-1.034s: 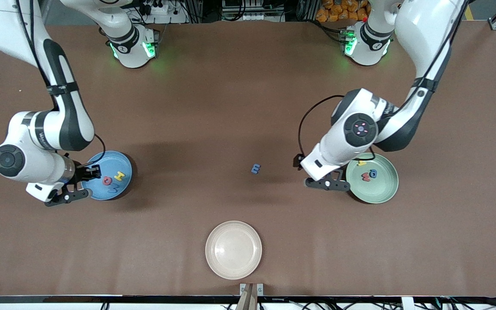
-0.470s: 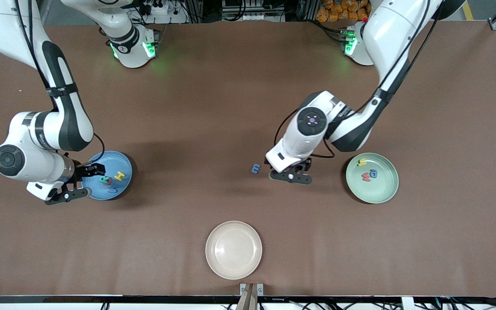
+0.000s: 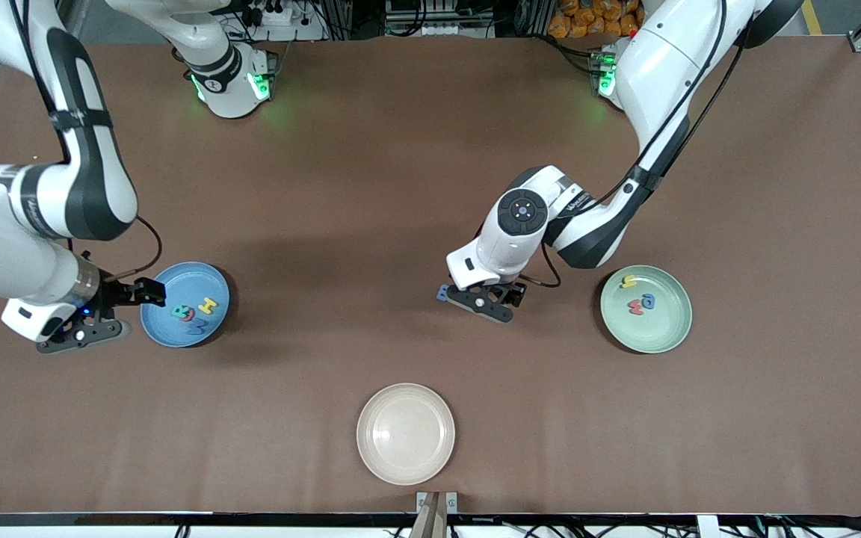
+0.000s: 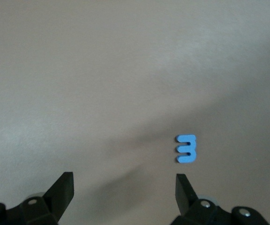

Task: Sort uppercase to blue plate, lowercase to green plate
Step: 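Withdraw the right gripper while the left gripper moves over the blue m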

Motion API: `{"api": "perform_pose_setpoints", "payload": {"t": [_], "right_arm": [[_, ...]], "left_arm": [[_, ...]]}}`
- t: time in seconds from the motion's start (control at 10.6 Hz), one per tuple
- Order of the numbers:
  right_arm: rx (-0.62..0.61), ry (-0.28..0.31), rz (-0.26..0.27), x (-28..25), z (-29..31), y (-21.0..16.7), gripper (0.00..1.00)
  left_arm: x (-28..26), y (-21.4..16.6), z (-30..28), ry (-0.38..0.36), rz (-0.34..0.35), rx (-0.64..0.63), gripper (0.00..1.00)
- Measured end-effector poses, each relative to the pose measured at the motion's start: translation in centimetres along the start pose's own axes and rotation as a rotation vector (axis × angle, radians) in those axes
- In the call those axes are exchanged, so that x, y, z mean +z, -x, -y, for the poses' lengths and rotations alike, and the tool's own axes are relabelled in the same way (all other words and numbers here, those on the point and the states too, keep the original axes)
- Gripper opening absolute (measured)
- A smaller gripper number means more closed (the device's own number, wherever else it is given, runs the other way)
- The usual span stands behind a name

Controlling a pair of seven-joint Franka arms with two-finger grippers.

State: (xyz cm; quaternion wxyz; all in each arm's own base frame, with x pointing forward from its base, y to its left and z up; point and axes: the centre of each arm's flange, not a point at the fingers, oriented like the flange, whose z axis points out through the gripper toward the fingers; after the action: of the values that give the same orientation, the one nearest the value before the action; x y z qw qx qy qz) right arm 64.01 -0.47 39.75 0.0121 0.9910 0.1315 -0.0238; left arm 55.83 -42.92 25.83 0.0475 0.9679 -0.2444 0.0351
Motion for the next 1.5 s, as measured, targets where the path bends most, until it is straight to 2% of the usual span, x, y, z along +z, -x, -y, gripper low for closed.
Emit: {"api": "perform_pose_setpoints", "payload": {"t": [0.28, 0.47, 0.66, 0.85, 1.22, 1.5], "right_arm": [[0.021, -0.046, -0.018, -6.0, 0.9, 1.6, 1.00], [0.039, -0.078, -0.007, -10.1, 0.8, 3.5, 1.00], [0.051, -0.085, -0.005, -14.5, 0.3, 5.1, 1.00], [0.063, -0.080, -0.039, -17.5, -0.2, 6.5, 1.00], [0.102, -0.080, -0.045, -18.7, -2.0, 8.0, 1.00], [0.106, -0.079, -0.048, -19.0, -2.2, 8.1, 1.00]], "left_arm": [[0.7, 0.2, -1.5, 0.032, 0.017, 0.086, 0.96], [2.2, 0.0, -3.0, 0.032, 0.025, 0.105, 0.95], [5.2, 0.0, -4.4, 0.026, 0.040, 0.120, 0.95], [6.9, -0.1, -5.2, 0.025, 0.044, 0.122, 0.95], [7.7, -0.3, -6.2, 0.018, 0.041, 0.113, 0.94], [8.7, 0.1, -7.3, 0.001, 0.048, 0.094, 0.89]]}}
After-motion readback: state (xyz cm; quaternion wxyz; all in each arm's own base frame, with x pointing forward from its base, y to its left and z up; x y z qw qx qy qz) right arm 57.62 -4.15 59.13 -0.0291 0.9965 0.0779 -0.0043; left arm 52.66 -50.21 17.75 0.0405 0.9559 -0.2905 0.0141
